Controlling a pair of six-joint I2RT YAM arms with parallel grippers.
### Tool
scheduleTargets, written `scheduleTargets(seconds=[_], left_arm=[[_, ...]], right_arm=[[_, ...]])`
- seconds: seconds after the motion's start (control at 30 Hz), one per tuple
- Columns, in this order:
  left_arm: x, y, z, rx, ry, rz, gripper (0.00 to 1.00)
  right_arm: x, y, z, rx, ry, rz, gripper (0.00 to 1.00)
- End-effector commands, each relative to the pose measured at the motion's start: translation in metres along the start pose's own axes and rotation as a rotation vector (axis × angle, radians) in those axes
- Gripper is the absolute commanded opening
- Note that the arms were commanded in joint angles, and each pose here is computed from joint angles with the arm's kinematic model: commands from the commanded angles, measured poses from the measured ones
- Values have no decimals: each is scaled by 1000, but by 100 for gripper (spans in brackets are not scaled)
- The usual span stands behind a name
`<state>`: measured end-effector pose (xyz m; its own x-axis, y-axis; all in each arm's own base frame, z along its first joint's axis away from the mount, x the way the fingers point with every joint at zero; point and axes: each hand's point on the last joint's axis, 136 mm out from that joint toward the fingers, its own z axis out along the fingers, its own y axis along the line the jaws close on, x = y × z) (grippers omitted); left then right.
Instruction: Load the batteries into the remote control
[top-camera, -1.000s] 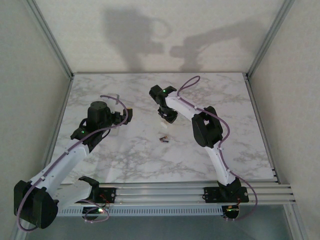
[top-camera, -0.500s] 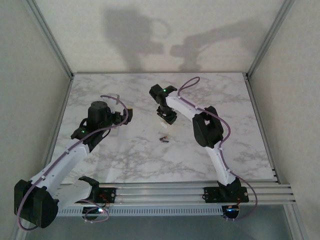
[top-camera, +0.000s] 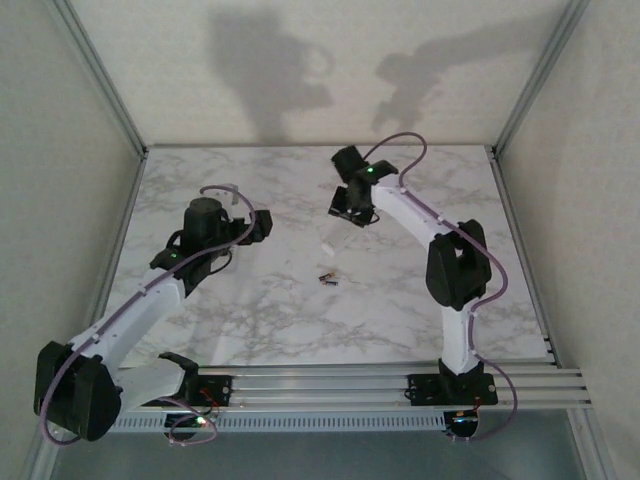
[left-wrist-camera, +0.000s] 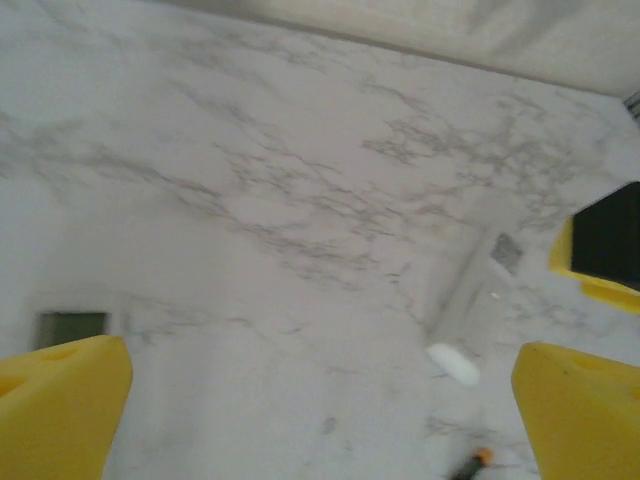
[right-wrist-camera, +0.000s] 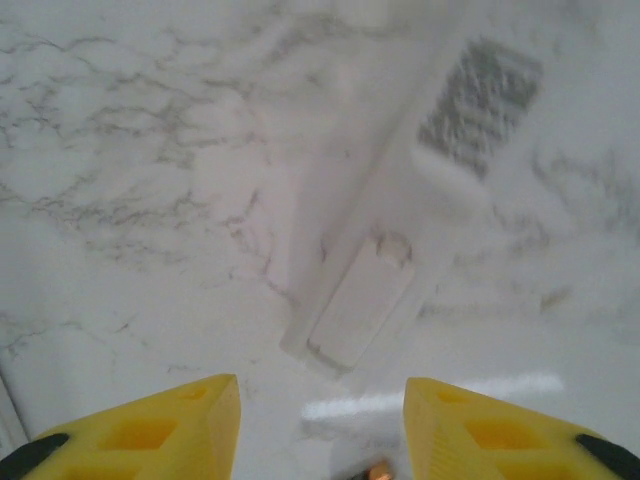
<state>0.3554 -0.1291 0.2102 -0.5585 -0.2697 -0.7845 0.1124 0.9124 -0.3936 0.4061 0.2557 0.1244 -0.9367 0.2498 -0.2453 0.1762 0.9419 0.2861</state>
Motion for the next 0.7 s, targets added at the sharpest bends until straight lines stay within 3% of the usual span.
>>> scheduleTargets(seconds=[0.0,0.17,0.3,0.4,0.67], left_arm=[[7,-38,13,120,30,-266,93],[39,-66,48,116,113,-292,82],[62,-64,69,84,144,-322,70],[73,-62,79,89,162,-336,62],[88,-61,92,81,202,-330,58]], right_arm=[[-1,-7,26,-90,98,-350,48],[0,-9,53,-117,202,-414,38],[-1,-6,68,-132,208,-405,36],[1,-8,76,-127,224,-392,29],[13,-19,82,-102,256,-384,13]])
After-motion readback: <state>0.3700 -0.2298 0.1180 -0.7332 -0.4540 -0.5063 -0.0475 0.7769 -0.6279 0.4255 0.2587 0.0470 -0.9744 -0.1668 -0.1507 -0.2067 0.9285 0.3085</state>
